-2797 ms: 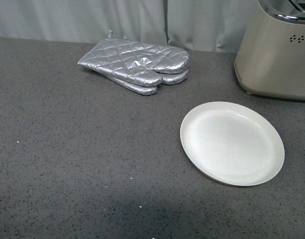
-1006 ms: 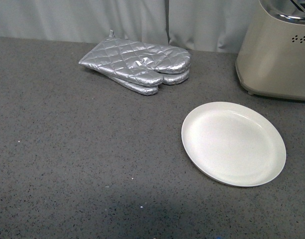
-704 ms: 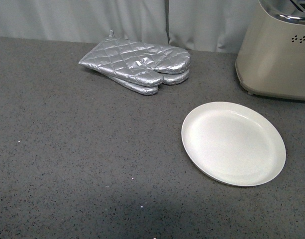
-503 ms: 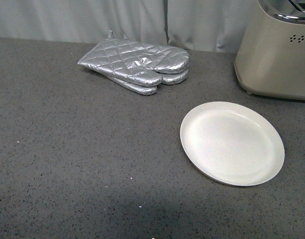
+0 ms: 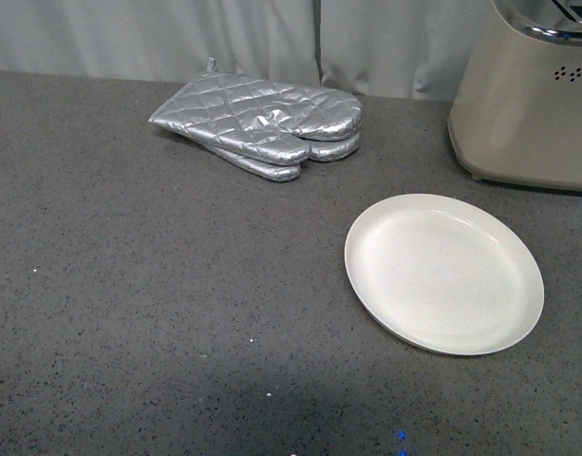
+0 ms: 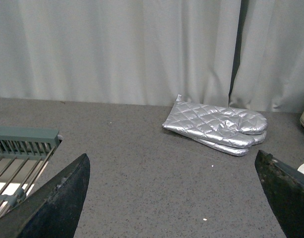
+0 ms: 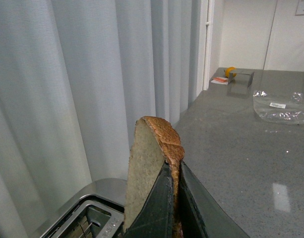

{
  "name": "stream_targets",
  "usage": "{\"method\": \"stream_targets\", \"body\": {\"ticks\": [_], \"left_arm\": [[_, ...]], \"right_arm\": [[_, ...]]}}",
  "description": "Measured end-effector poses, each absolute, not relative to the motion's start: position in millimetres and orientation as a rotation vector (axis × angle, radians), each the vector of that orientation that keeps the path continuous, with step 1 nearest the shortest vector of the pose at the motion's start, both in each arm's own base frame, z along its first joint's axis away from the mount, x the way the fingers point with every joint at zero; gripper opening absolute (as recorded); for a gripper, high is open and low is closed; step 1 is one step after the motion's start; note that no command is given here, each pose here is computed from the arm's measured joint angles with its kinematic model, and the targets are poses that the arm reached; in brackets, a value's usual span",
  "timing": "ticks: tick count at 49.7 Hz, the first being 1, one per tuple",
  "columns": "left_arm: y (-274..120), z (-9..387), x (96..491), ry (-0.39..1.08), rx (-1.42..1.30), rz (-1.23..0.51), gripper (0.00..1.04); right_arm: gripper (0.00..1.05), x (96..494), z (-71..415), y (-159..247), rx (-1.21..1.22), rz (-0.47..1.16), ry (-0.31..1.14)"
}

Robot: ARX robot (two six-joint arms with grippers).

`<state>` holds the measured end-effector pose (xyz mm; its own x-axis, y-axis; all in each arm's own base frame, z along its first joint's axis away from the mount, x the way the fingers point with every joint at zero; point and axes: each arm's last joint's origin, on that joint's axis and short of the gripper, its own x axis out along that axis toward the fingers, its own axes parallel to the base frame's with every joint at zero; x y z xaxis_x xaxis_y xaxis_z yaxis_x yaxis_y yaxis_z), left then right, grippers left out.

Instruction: Put bread into toaster

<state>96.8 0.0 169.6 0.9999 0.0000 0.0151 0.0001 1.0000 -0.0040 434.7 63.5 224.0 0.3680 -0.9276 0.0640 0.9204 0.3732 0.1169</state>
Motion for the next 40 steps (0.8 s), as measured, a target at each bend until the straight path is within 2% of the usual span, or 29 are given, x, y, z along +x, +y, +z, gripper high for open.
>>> {"method": "stream_targets", "body": {"ticks": [17, 40], "left_arm": [[0.0, 169.6, 96.8, -0.015, -0.004, 0.0, 0.98], [0.0, 169.6, 96.8, -0.015, -0.004, 0.0, 0.98]], "right_arm": [[0.01, 428.4, 213.1, 72.4, 0.038, -1.23, -0.076], [0.01, 421.2, 212.0, 75.1, 0.069, -1.272, -0.091]]}}
